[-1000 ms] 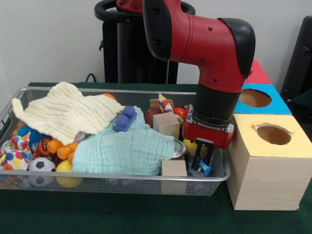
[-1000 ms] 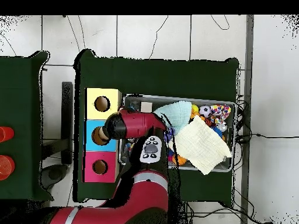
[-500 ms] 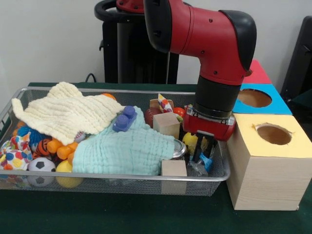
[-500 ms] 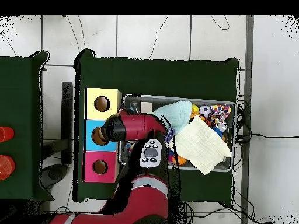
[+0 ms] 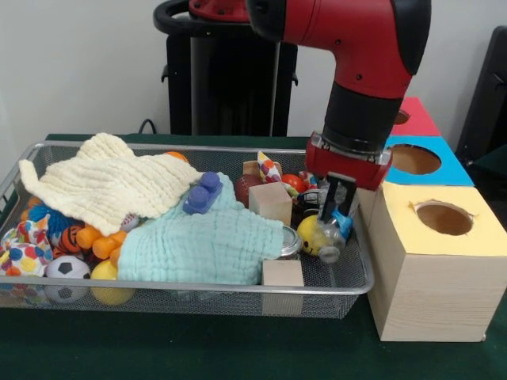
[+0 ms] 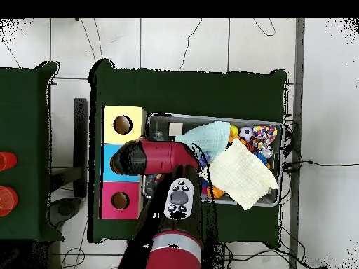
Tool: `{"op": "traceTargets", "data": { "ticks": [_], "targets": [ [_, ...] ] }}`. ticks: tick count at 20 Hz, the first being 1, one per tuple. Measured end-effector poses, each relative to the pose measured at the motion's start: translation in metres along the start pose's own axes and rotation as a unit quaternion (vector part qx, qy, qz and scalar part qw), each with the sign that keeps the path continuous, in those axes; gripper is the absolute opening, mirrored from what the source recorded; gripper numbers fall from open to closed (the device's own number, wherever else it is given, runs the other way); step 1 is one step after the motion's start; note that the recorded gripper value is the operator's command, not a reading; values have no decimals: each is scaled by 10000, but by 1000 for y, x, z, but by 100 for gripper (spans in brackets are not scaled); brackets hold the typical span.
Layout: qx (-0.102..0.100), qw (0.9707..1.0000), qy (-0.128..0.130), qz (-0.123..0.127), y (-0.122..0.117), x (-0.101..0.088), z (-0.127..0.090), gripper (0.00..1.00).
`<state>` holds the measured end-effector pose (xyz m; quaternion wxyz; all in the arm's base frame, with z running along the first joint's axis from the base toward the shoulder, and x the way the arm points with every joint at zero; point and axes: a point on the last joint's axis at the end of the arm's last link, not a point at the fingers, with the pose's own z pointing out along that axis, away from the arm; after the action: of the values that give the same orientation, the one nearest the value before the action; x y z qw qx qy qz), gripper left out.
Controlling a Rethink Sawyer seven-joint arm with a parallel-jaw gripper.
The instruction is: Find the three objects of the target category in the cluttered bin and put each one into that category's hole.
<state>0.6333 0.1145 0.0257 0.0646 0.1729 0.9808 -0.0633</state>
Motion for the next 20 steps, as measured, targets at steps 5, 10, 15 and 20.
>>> {"op": "traceTargets", "data": {
  "ticks": [5,10,15,20],
  "targets": [
    [55,9990,430,100,4,14,-35,0],
    [125,9966,801,132,6,30,-78,0],
    [130,9946,1012,164,10,40,-105,0],
    [2,9926,1207,156,34,55,-137,0]
  ]
}}
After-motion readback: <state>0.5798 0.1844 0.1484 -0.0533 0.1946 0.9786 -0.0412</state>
